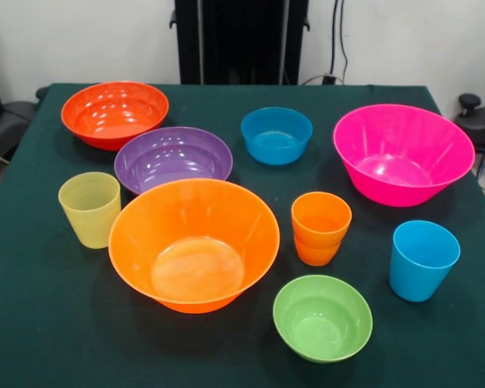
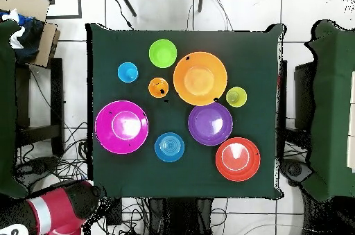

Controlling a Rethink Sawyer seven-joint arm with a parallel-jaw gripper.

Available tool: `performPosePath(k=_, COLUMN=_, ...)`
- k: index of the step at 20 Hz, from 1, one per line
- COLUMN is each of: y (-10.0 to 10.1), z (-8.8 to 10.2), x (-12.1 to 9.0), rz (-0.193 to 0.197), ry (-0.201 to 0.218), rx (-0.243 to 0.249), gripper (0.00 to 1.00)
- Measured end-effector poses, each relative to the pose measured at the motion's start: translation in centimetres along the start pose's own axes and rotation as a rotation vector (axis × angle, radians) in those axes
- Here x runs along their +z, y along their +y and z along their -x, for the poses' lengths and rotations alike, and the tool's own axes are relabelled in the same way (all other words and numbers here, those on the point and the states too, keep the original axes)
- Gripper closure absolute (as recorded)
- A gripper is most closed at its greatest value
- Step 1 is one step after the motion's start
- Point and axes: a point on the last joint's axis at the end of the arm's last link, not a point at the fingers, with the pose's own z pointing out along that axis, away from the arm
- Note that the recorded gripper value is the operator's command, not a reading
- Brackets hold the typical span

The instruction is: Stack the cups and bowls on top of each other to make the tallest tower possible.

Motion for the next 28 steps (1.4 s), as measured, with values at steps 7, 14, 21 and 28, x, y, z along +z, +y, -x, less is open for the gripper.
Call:
performPosePath(k=7, y=2.1, z=-0.5, x=-1.1, rz=-0.027, ry=0.0, rx=0.003, gripper=1.0)
performPosePath(k=14, y=4.2, z=-1.0, x=-1.8, rz=-0.058, ry=0.009, rx=0.008, gripper=1.0)
performPosePath(k=21, y=8.6, z=-3.0, x=-2.4, rz=-0.054, ry=0.03, rx=0.007, gripper=1.0)
performPosePath(k=28, y=14.7, z=-4.0, x=-2.8, rz=-0.026, ry=0.029, rx=0.057, gripper=1.0)
